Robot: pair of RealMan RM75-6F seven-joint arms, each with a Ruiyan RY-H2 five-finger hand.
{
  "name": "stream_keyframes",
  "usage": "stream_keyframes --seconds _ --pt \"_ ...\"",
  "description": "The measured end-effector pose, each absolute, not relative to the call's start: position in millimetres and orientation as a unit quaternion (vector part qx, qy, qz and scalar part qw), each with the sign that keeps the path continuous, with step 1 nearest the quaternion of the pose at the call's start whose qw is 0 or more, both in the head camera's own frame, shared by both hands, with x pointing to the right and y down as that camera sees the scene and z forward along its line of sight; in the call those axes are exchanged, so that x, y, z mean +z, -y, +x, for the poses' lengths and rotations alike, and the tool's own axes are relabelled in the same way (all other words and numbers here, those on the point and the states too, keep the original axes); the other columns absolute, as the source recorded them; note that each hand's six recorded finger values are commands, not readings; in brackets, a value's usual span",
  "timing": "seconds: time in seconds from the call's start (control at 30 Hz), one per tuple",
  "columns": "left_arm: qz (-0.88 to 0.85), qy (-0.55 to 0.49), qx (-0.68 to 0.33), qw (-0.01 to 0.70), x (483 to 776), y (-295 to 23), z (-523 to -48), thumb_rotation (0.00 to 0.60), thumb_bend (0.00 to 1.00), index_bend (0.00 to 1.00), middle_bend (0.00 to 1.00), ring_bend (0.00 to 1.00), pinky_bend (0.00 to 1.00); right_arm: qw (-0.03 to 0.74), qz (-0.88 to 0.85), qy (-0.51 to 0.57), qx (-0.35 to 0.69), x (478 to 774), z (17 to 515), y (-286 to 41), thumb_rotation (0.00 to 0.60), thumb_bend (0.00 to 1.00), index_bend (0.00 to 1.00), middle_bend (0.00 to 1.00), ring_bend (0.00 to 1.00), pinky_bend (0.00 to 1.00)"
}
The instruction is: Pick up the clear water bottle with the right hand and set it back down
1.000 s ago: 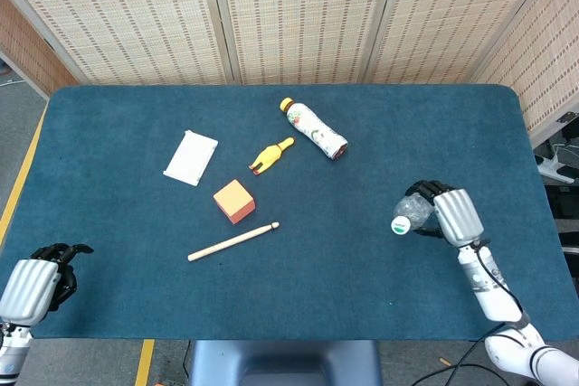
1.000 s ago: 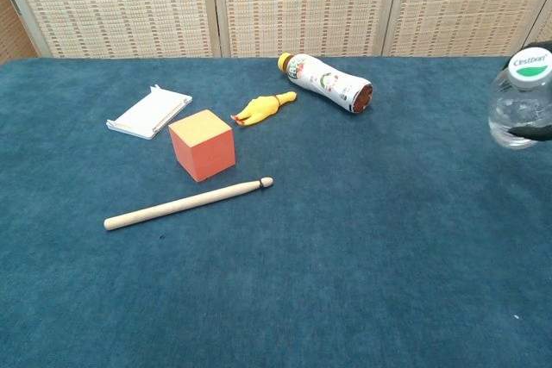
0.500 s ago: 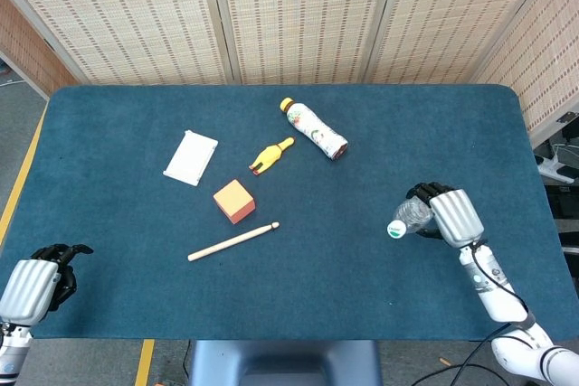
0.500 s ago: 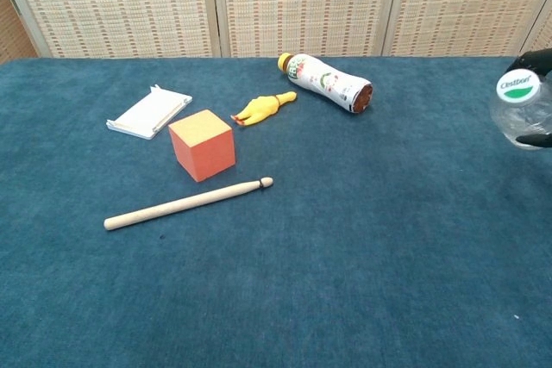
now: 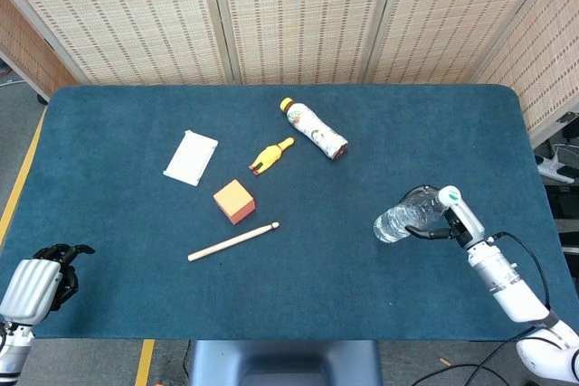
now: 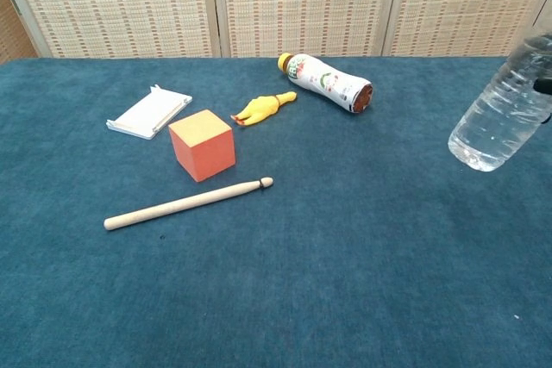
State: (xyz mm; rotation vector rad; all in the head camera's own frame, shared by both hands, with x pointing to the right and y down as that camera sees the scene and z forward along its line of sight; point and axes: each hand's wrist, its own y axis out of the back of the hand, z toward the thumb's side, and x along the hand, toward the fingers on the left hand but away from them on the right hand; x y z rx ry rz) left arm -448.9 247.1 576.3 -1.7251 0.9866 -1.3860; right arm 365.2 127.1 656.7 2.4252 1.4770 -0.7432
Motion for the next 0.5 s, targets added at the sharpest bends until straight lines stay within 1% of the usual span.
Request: stream_keyframes --seconds 0.1,0.2,0.3,0.5 --pt "-0.666 -0.382 -0.535 0.352 575.9 -247.1 -448.9 0.6 0.46 0.36 0.45 0.34 0.42 0.104 0.812 -0.517 -0.251 657.7 370.4 -124.7 0.6 0.35 0.82 0.71 0.63 0.6" --pt "-0.666 -0.382 -0.535 0.353 575.4 -247.7 -449.1 0.6 0.46 0.36 0.45 0.34 0.42 0.06 0.806 -0.525 -0.267 658.4 374.5 -122.0 0.6 0.36 0.82 0.72 0.63 0.6" --pt "-0.667 -0.382 -0.535 0.352 575.0 -249.6 -448.9 0.6 0.46 0.36 0.45 0.34 0.42 -0.029 0.798 -0.519 -0.305 658.5 377.5 -119.0 0.6 0.36 0.83 0.72 0.63 0.6" --pt "-0.667 -0.382 -0.534 0.352 575.8 -247.1 -448.7 0.6 0.46 0.36 0.45 0.34 0.42 -0.314 0.716 -0.451 -0.43 657.0 382.6 -112.8 0.6 0.36 0.83 0.72 0.63 0.6"
